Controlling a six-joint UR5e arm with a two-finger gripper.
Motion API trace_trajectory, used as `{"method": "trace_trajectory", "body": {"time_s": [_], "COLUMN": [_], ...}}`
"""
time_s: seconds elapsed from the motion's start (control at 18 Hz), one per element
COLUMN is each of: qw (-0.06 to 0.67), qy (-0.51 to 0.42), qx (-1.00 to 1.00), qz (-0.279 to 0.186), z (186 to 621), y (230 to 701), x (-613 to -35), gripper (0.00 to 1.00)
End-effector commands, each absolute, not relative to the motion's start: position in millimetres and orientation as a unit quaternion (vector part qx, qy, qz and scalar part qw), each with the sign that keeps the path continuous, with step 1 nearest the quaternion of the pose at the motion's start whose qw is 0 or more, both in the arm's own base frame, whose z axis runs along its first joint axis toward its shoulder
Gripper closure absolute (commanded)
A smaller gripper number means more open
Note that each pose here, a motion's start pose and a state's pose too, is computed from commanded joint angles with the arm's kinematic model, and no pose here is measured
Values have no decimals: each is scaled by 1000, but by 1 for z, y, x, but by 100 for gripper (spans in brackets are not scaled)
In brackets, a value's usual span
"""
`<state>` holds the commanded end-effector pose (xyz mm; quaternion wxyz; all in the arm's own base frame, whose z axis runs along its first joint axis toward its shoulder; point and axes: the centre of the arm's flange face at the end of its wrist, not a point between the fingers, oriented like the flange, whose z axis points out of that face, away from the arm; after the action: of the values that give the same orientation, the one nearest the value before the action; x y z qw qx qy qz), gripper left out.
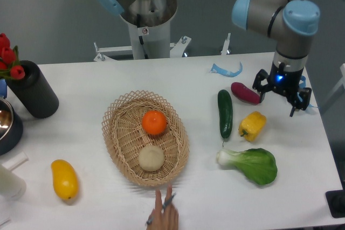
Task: Pick up the yellow pepper from the table
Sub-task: 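Lower the gripper down onto the yellow bell pepper, then close the gripper on the yellow pepper and lift it up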
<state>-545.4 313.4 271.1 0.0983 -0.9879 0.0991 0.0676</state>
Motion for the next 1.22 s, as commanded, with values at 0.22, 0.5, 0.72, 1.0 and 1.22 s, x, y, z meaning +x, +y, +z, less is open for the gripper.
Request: {"method": "trace_trajectory", "body": {"time_s": [0.22, 0.5, 0.72, 1.0, 1.22], "qw": [94, 90, 90, 90, 90], "qy": [99, 108, 112, 116, 124], "qx": [-989, -989, -989, -989, -988], "qz": [49, 37, 34, 34, 33], "z": [250, 234, 229, 225, 216], "y": [313, 319, 320, 322, 327], "x": [-539, -538, -539, -542, -538], "gripper": [0, 0, 0, 0, 0]}}
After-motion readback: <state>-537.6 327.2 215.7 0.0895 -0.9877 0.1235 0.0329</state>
